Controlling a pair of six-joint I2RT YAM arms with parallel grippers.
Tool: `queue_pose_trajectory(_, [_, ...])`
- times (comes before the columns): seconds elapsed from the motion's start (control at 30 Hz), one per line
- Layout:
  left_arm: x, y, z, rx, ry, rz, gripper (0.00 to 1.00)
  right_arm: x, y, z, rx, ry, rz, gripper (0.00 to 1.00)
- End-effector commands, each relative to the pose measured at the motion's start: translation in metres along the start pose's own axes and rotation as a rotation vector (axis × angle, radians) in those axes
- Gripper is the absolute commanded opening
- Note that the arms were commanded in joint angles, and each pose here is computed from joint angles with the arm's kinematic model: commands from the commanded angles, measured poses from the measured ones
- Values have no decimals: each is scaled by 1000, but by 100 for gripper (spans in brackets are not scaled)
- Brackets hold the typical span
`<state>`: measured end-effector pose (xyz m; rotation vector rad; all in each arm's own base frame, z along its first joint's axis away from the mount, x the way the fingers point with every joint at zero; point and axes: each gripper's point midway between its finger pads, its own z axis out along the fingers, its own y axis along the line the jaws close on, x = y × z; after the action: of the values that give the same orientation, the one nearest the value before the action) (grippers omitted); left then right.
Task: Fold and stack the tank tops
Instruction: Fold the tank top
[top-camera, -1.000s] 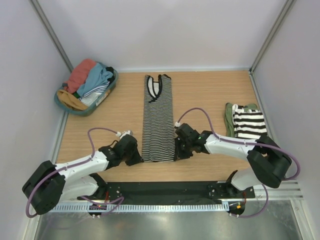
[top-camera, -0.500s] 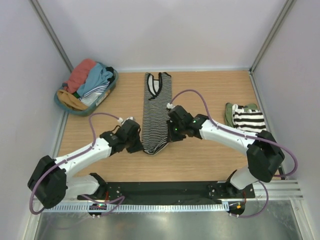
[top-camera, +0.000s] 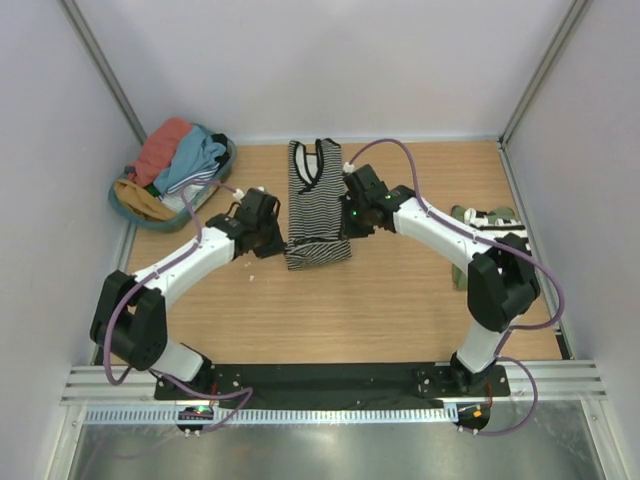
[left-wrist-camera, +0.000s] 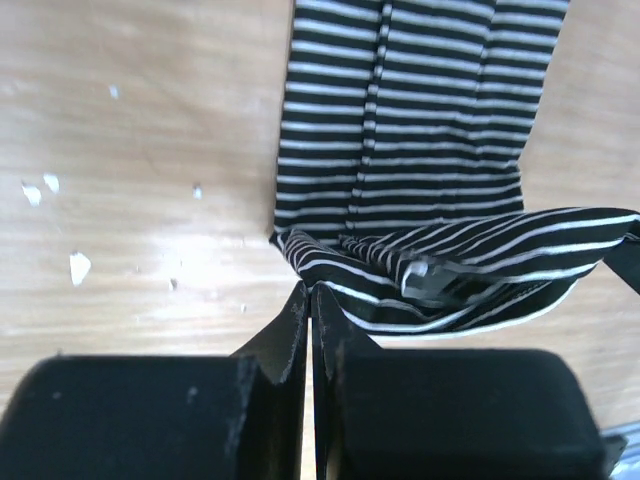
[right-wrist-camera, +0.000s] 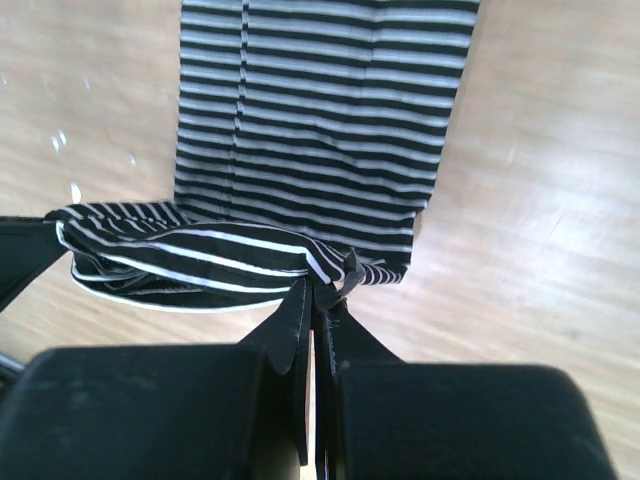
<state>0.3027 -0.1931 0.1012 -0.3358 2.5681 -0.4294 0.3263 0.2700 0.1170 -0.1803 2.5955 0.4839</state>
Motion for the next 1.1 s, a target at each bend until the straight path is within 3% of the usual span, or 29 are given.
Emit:
queue_pose_trajectory(0.0, [-34, -13, 2, 27, -58, 17, 0, -40, 2, -6, -3, -69, -15, 1])
queue_pose_trajectory(0.63, [-134, -43, 50, -12, -180, -19, 0, -126, -23, 35, 60, -138, 40, 1])
queue_pose_trajectory(1.07, [-158, -36, 85, -53, -176, -47, 0, -159, -31, 70, 33, -145, 54, 4])
